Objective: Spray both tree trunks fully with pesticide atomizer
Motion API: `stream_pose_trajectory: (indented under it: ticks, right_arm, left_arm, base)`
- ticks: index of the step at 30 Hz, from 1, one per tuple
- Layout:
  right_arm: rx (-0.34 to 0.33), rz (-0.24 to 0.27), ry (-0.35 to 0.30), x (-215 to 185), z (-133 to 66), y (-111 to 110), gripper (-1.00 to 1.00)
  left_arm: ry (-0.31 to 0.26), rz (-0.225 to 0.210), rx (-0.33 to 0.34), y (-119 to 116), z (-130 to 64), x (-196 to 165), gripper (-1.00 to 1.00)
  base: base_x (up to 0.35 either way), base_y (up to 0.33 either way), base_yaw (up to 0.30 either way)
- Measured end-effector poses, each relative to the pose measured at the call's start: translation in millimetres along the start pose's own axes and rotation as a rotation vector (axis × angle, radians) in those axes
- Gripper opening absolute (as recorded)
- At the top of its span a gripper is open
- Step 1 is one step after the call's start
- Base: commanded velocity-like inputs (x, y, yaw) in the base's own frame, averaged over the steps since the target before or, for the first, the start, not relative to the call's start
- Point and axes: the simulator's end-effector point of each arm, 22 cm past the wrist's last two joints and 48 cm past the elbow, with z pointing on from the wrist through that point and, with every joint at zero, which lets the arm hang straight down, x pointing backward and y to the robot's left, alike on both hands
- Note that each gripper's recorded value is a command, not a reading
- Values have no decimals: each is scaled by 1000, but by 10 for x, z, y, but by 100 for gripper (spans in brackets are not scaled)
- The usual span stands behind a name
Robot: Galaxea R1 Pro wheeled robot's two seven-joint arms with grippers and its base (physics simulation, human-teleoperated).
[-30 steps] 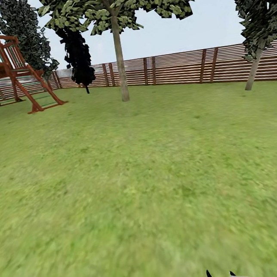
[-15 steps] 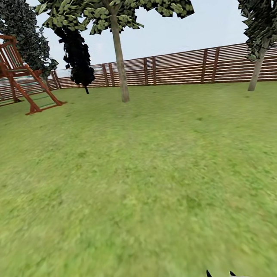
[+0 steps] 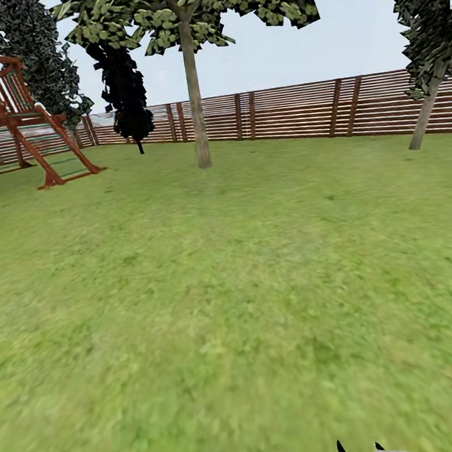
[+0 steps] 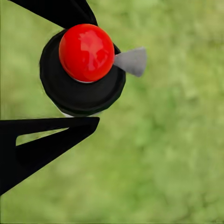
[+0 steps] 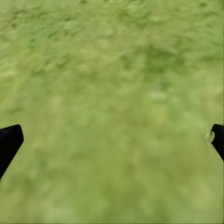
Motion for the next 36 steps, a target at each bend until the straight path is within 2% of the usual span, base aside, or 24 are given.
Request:
stream_pose_trajectory:
  ticks: [36]
  right_arm:
    - [0, 0, 0, 0, 0, 0, 100]
  left_arm:
    - [-1, 0, 0, 1, 0, -3, -100]
  base:
    - [338, 0, 0]
